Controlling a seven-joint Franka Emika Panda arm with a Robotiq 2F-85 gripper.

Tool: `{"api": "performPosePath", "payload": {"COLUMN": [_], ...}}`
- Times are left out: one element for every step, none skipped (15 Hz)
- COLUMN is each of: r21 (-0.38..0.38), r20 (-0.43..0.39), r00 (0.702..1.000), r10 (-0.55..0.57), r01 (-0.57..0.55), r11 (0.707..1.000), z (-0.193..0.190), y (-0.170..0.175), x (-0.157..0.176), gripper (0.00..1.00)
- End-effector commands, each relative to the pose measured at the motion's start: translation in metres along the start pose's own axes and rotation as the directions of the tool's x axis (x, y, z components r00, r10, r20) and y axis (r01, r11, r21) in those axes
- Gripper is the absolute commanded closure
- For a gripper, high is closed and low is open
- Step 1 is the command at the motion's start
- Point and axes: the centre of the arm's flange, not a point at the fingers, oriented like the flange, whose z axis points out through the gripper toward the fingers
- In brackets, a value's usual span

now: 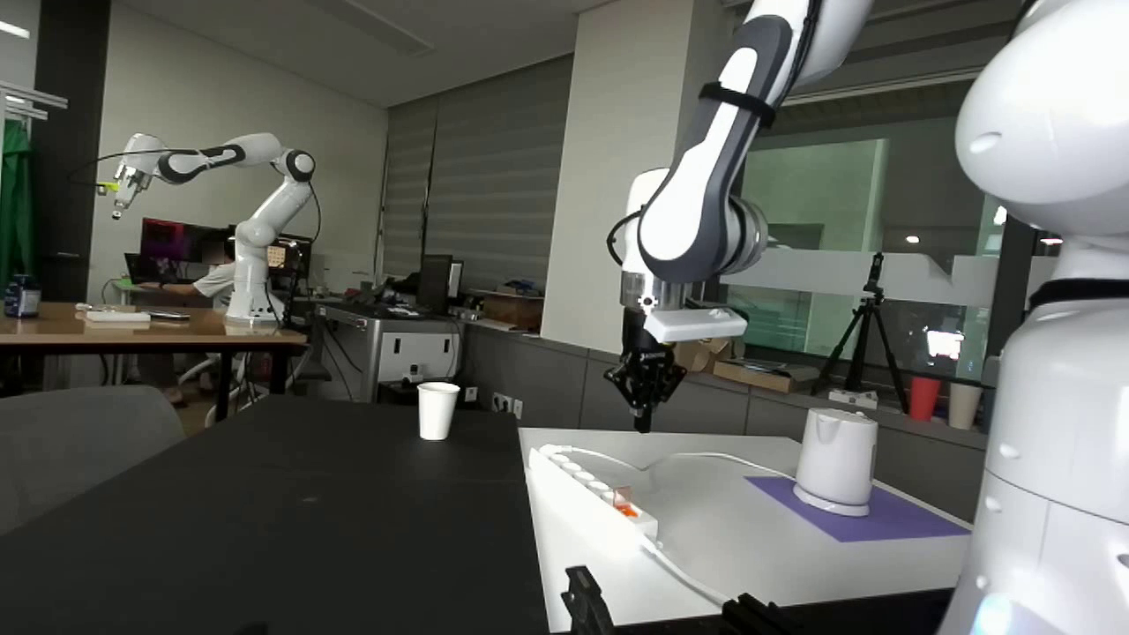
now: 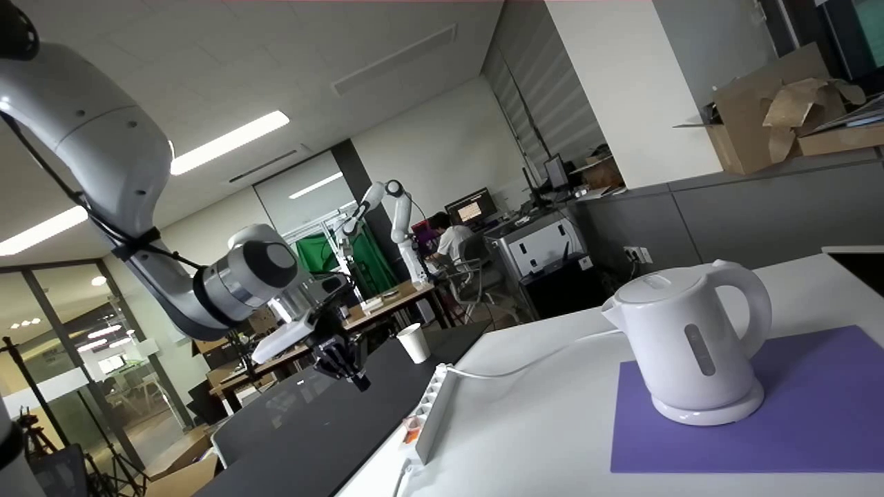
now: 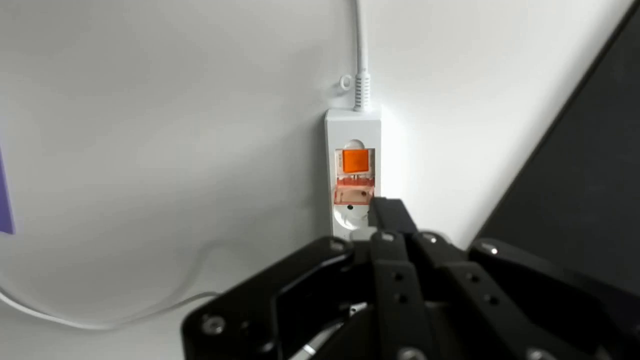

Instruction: Turn off the main adapter switch

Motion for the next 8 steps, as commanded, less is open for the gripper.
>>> {"api": "performPosePath", "payload": {"r21": [-0.049, -0.055, -0.065, -0.069, -0.073, -0.075, -0.072, -0.068], "r20": [-0.048, -0.048, -0.048, -0.049, -0.052, -0.051, -0.050, -0.049], "r00": [0.999, 0.998, 0.998, 0.998, 0.997, 0.997, 0.997, 0.996], "r10": [-0.025, -0.034, -0.040, -0.047, -0.055, -0.061, -0.066, -0.068], "r01": [0.023, 0.031, 0.037, 0.044, 0.051, 0.057, 0.062, 0.065], "r11": [0.999, 0.998, 0.997, 0.997, 0.996, 0.996, 0.995, 0.996], "z": [0.031, 0.037, 0.043, 0.049, 0.055, 0.061, 0.067, 0.073], "y": [-0.007, -0.005, -0.004, -0.001, 0.000, 0.001, 0.001, 0.001], "x": [-0.018, -0.021, -0.023, -0.025, -0.026, -0.026, -0.025, -0.023], "gripper": [1.00, 1.00, 1.00, 1.00, 1.00, 1.00, 1.00, 1.00]}}
